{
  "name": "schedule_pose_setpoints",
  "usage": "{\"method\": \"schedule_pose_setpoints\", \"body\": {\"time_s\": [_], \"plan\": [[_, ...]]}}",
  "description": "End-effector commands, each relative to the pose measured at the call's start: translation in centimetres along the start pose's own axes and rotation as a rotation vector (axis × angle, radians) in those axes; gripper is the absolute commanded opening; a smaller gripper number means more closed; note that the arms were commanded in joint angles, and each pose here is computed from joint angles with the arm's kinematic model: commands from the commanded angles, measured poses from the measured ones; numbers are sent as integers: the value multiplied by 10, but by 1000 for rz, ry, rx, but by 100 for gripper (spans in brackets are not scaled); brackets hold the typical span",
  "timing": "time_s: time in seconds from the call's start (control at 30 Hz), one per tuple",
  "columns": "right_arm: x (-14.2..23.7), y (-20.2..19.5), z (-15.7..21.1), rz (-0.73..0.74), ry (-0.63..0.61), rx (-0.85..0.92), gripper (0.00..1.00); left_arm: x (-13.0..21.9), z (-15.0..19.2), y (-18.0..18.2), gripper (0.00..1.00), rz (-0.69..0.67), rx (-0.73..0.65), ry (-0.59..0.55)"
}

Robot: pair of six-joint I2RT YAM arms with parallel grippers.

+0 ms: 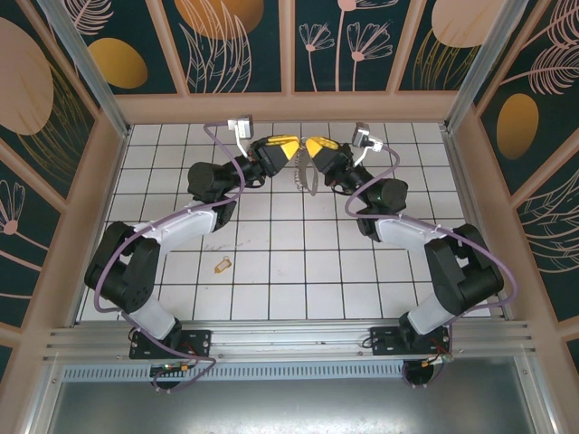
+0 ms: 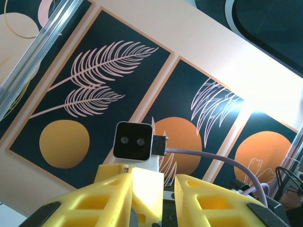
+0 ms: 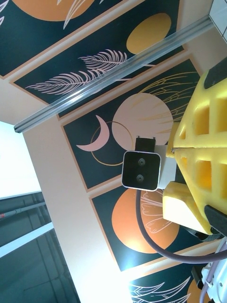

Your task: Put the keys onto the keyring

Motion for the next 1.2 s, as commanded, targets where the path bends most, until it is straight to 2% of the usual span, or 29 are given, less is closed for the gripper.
{"method": "schedule_pose_setpoints", "body": {"time_s": [0.0,0.4,0.47,0.53,0.7,0.9,1.17], "plan": [[-6,17,-12,-79,-54,30,0,-6,-4,-10,30,56,-36,-10],[-6,17,-10,-76,-41,32,0,-5,2,5,30,17,-24,-7],[-5,15,-8,-60,-37,35,0,-5,1,2,37,20,-34,-10],[-4,14,-9,-42,-40,43,0,-3,-1,-2,50,12,-54,-26],[-2,13,-10,-24,-41,52,0,2,-11,-10,60,-48,-120,-70],[-2,14,-9,-33,-31,51,0,9,-8,-1,61,-132,-134,-79],[-8,18,-9,-63,-11,48,0,-3,-4,9,54,-96,-92,-28]]}}
Point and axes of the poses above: each hand's point on the last joint's axis, 136 mm out from that joint toward the fingers, its own x axis back along the fingers, its own y axis along the line the jaws close on, z = x × y, the point moved 4 cm from there along x, back along the fingers
